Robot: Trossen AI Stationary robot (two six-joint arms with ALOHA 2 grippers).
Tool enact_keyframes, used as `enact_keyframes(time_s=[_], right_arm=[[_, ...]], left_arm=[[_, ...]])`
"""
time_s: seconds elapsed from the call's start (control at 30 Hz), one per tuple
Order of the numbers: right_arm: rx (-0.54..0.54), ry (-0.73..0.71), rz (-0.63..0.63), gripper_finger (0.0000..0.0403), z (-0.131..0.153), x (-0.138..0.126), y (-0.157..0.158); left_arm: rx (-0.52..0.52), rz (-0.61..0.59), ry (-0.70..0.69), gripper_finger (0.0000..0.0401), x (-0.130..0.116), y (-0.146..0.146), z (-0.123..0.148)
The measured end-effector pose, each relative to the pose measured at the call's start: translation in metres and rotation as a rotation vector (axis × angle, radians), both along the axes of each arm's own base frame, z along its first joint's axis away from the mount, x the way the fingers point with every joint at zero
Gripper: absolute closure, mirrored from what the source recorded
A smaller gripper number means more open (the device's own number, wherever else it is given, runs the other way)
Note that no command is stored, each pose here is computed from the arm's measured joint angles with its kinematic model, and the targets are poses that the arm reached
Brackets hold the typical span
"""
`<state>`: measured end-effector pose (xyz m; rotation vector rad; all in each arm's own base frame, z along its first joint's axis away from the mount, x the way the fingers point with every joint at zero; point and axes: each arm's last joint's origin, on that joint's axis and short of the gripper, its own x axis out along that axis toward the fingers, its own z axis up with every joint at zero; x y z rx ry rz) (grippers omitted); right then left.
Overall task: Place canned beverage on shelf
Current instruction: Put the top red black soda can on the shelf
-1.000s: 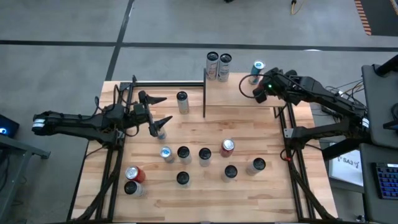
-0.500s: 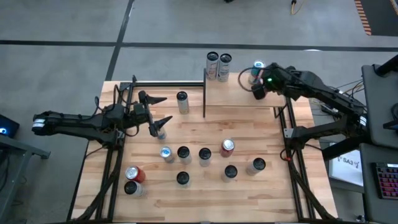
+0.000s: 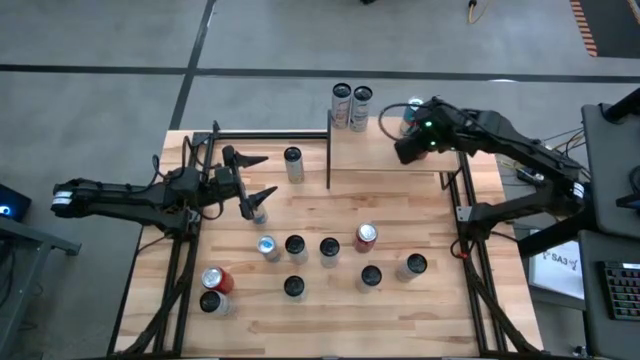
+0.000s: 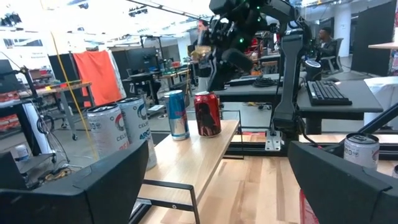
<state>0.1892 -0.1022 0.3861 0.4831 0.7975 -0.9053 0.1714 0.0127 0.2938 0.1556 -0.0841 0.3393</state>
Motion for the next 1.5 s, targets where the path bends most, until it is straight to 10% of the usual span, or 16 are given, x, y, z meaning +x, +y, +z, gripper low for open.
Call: enact_keyframes(time_s=[1.03,1.5], right_arm=[[-0.059,0.349,-0.21,0.039,-0.03,0.004,-0.032],[0.283,0.215,-0.158,0.039,-0.006,-0.013,-0.014]], left_arm=[[0.019,0.002,0.004,0.0031,0.0,0.0,0.0],[0.126,0.013,0.054,0.0031,0.0,0.0,0.013]])
